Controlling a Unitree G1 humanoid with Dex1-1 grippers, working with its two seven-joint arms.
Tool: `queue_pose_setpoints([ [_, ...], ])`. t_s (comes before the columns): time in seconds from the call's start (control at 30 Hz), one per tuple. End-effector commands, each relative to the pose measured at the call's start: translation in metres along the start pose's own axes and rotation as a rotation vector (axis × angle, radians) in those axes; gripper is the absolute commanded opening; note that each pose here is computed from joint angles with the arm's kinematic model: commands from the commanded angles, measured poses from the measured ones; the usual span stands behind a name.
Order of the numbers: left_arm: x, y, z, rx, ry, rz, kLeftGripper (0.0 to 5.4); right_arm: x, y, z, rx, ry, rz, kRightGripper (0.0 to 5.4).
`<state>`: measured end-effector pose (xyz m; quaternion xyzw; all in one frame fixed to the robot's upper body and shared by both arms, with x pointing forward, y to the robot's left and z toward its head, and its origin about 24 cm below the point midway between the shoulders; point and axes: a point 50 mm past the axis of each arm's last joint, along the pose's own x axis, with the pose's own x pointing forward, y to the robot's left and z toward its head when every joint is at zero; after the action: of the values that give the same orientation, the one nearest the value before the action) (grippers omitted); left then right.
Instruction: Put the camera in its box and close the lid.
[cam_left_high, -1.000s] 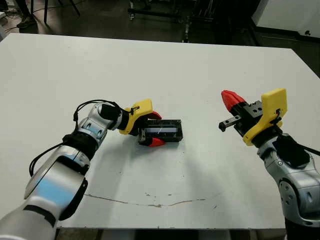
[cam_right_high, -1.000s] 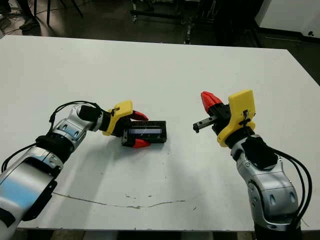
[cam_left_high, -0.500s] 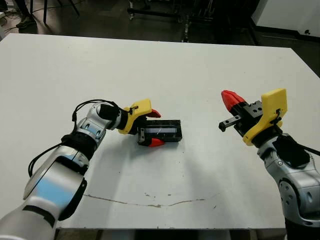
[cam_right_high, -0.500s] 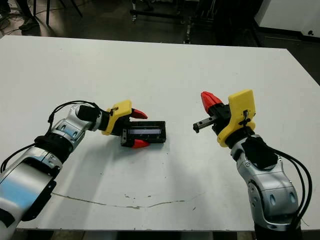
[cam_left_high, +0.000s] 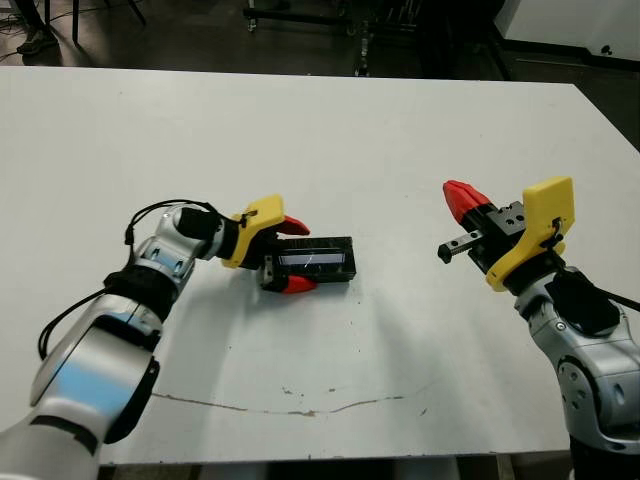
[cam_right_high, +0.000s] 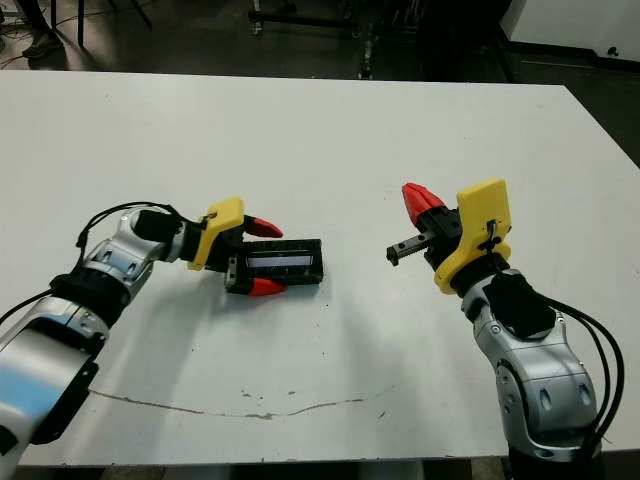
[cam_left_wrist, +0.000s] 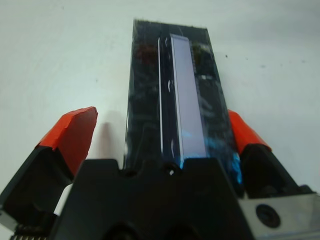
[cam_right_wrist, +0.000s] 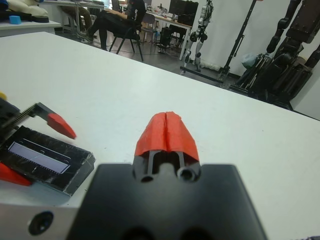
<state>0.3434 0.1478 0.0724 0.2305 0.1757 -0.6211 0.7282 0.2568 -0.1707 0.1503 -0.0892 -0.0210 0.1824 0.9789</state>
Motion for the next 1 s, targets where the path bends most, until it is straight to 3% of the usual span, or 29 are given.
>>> queue_pose_setpoints([
  [0.03,-0.023,-0.019,-0.054,-0.161,0.204,-0.023,5.39,-0.001,-0.002,-0.001,-0.014,0.012,-0.003,0.00],
  [0.33,-0.045,-0.020,-0.047,-0.062,0.186,0.018,5.39,0.000,-0.001,-0.001,-0.005,0.009,0.003,0.00],
  [0.47,-0.059,-0.020,-0.046,-0.111,0.174,0.024,5.39,-0.001,-0.002,0.000,-0.015,0.012,-0.003,0.00],
  [0.6,-0.077,-0.019,-0.040,-0.097,0.169,0.075,5.39,-0.001,-0.002,-0.001,-0.009,0.011,0.000,0.00],
  [0.8,-0.110,-0.017,-0.010,-0.008,0.132,0.181,5.39,0.000,-0.001,0.000,-0.014,0.011,0.002,0.00],
  [0.9,-0.121,-0.018,0.010,0.103,0.124,0.244,5.39,0.000,-0.002,0.000,-0.013,0.010,0.002,0.00],
  [1.0,-0.131,-0.020,0.029,0.132,0.116,0.301,5.39,0.000,-0.002,0.000,-0.011,0.012,0.000,0.00],
])
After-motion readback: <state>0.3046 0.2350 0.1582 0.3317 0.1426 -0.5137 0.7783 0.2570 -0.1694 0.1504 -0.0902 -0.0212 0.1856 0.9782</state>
